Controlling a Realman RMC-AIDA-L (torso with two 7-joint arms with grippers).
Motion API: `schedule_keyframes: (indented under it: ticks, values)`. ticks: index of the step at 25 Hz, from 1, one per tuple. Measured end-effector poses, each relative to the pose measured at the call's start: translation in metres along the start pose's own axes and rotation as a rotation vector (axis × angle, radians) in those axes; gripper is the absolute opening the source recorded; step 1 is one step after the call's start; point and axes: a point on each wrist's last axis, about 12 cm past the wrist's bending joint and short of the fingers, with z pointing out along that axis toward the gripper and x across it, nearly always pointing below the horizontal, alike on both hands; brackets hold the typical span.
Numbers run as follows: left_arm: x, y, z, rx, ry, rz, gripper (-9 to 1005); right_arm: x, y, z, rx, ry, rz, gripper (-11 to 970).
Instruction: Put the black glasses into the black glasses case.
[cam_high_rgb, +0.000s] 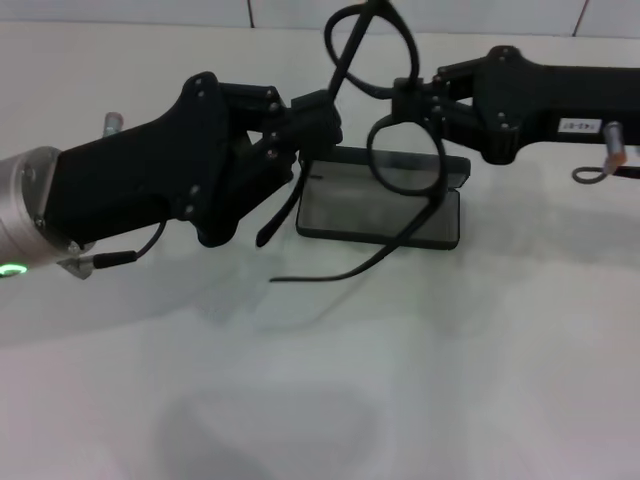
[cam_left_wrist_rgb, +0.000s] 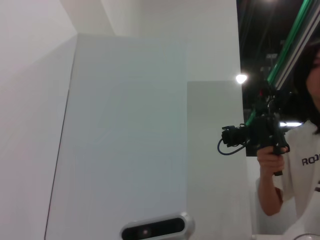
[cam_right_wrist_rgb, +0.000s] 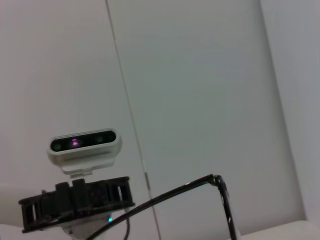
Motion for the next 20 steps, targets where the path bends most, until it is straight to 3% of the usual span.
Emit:
schedule_keyframes:
  ticks: [7,20]
  values:
    - [0.004,-0.001,-0.001,-0.004,0.001,-0.001,49,0.002,0.001,0.016,-0.061,0.011,0.003,70]
    - [0.011,-0.001,0.002,0.000,0.004,-0.018,49,0.004,0.009,0.015,-0.117,-0.006,0.002,70]
